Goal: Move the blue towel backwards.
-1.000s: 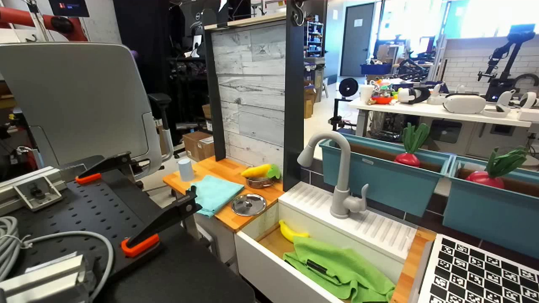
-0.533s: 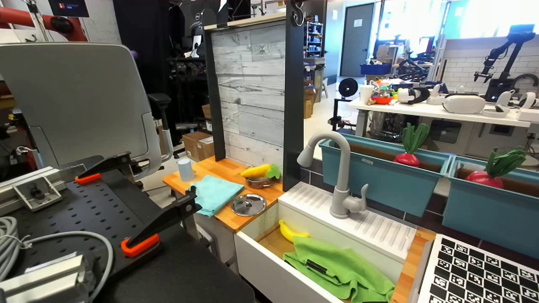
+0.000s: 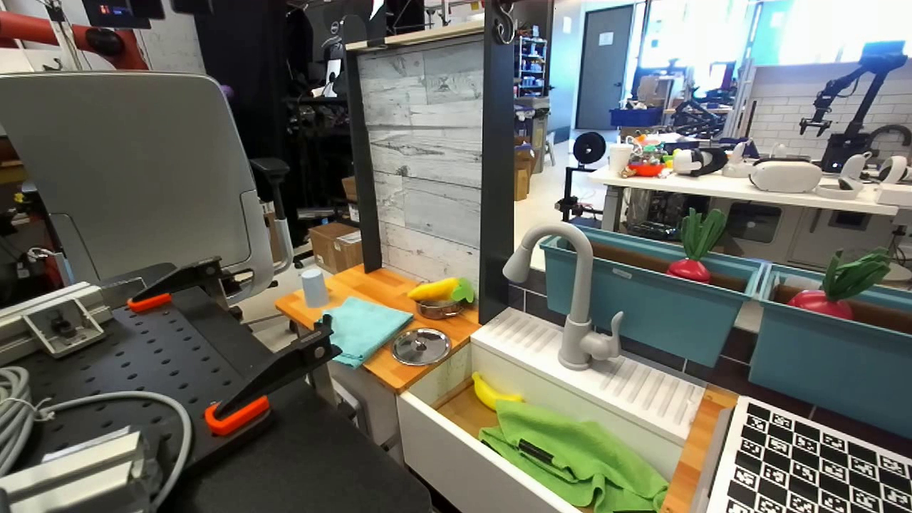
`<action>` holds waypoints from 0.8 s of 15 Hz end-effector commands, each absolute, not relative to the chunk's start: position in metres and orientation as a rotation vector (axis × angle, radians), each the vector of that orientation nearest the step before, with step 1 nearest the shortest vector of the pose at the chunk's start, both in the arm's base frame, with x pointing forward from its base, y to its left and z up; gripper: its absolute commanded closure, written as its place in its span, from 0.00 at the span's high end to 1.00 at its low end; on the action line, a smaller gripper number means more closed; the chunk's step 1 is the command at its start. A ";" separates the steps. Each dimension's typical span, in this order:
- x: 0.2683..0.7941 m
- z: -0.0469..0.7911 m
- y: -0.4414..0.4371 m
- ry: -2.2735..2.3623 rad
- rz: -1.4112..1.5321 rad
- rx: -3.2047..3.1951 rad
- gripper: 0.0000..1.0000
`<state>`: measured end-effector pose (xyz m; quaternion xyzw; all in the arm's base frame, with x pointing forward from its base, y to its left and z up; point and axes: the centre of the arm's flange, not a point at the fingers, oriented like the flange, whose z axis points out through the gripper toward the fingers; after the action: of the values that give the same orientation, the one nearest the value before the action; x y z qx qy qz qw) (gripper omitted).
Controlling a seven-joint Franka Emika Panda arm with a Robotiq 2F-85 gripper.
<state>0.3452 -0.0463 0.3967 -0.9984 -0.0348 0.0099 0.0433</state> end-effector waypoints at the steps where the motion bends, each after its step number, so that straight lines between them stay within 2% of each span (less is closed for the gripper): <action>1: 0.389 0.367 -0.029 -0.053 -0.093 -3.074 1.00; 6: 0.433 0.325 -0.004 -0.075 -0.288 -3.046 1.00; 12: 0.490 0.261 0.034 -0.142 -0.176 -2.946 1.00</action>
<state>0.4432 0.0206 0.2938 -0.9944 -0.0297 -0.0766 0.0664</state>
